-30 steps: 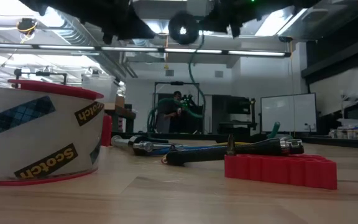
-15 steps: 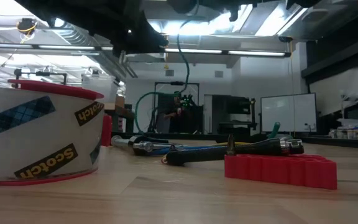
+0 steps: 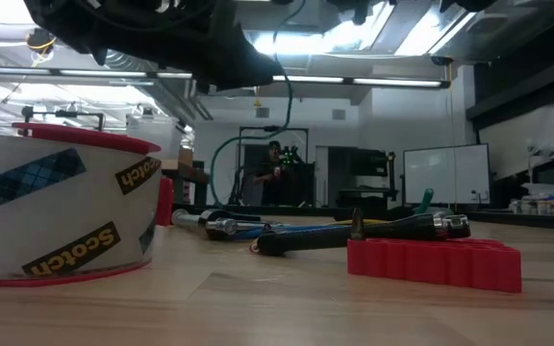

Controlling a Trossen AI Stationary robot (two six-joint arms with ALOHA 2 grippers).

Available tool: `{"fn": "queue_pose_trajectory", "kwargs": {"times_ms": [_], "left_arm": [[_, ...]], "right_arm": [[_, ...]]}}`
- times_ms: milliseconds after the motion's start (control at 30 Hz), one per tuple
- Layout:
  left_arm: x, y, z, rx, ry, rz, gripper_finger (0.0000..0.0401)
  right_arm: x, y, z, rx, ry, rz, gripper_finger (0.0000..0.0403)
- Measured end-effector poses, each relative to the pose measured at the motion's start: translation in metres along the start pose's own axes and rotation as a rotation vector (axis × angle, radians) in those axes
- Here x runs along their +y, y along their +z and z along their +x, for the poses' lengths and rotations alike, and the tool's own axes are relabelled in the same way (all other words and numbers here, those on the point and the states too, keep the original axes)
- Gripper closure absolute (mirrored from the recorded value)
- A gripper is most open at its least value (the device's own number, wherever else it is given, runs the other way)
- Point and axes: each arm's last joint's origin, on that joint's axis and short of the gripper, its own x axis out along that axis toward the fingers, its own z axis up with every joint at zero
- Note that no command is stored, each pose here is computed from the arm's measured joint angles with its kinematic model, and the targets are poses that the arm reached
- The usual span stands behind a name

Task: Coil cords
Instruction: Coil the green wire around the spool

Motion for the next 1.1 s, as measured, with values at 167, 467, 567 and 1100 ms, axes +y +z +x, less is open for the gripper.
{"fn": "queue_pose_trajectory", "kwargs": {"times_ms": [167,467,567,1100], "left_arm": [[-0.0006,0.0009,0.0011,-0.023,-0.011,0.005,0.0223],[-0.0002,0.0031,0.0011,-0.044,-0.009,-0.001,0.0246],[0.0005,0.003,0.0014,-0.043,-0.007,0.007,0.0271],[0.0015,-0.0008,0.0011,-0.001,0.028,0.024,0.0396]], "right_arm": [[0.0,-0.0005,0.0,0.005,0.001,-0.002,0.0403],[0.0001,-0.0004,0.0,0.004,0.001,-0.002,0.0403],[0.0,-0.0002,0.0,0.002,0.001,-0.001,0.0403],[0.0004,-0.0038,-0.0007,0.047,0.007,-0.012,0.0403]]}}
